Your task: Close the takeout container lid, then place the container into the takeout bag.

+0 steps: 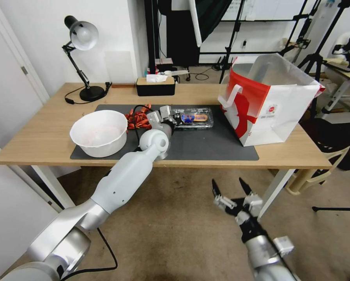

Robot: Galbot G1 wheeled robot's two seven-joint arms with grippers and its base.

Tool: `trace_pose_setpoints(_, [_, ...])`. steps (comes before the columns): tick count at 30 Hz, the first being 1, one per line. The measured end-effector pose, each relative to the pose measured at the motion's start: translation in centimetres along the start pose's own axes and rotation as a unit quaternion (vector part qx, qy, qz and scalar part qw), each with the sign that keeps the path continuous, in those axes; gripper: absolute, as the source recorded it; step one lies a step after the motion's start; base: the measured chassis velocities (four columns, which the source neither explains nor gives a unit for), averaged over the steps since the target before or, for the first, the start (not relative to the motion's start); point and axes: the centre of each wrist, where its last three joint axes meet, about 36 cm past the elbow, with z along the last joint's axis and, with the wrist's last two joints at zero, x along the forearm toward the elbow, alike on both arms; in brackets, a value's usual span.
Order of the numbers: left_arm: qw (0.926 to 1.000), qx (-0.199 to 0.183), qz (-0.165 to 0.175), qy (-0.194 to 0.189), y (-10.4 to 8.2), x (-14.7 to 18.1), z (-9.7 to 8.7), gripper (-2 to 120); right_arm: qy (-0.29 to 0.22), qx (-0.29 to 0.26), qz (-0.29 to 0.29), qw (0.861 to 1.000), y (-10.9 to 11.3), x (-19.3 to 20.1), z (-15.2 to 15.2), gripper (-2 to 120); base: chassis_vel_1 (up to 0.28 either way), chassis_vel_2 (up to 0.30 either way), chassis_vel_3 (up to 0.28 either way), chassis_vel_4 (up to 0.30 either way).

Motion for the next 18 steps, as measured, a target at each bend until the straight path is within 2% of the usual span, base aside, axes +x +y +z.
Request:
trace_pose_setpoints(1, [1.0000, 0.001, 0.000, 0.000, 0.1, 0.1, -0.1, 0, -0.009, -0.034, -0.005, 0.999, -0.3, -1.1, -0.9, 100, 0.000, 0.000, 0.000, 0.000])
trace_pose_setpoints(2, [1.0000, 0.001, 0.000, 0.000, 0.1, 0.1, -0.1, 0, -0.009, -0.034, -0.005, 0.999, -0.3, -1.1, -0.9, 100, 0.000, 0.000, 0.000, 0.000])
trace_pose_setpoints(5, [1.0000, 0.007, 0.001, 0.001, 0.2, 0.2, -0.3, 0, -0.016, -0.094, -0.012, 0.995, -1.1, -3.1, -2.3, 100, 0.000, 0.000, 0.000, 0.000])
trace_pose_setpoints(8, [0.9999, 0.012, 0.003, 0.003, 0.1, 0.2, -0.3, 0, -0.014, -0.116, -0.014, 0.993, -1.5, -3.7, -2.5, 100, 0.000, 0.000, 0.000, 0.000])
trace_pose_setpoints(10, [0.9998, 0.018, 0.005, 0.005, 0.0, 0.2, -0.3, 0, -0.009, -0.153, -0.013, 0.988, -2.0, -4.6, -2.7, 100, 0.000, 0.000, 0.000, 0.000])
trace_pose_setpoints(13, [0.9998, 0.020, 0.007, 0.005, -0.1, 0.2, -0.4, 0, 0.000, -0.182, -0.013, 0.983, -2.3, -5.9, -2.8, 100, 0.000, 0.000, 0.000, 0.000])
trace_pose_setpoints(18, [0.9997, 0.021, 0.008, 0.006, -0.1, 0.2, -0.6, 0, 0.015, -0.189, -0.015, 0.982, -2.6, -8.1, -3.0, 100, 0.000, 0.000, 0.000, 0.000])
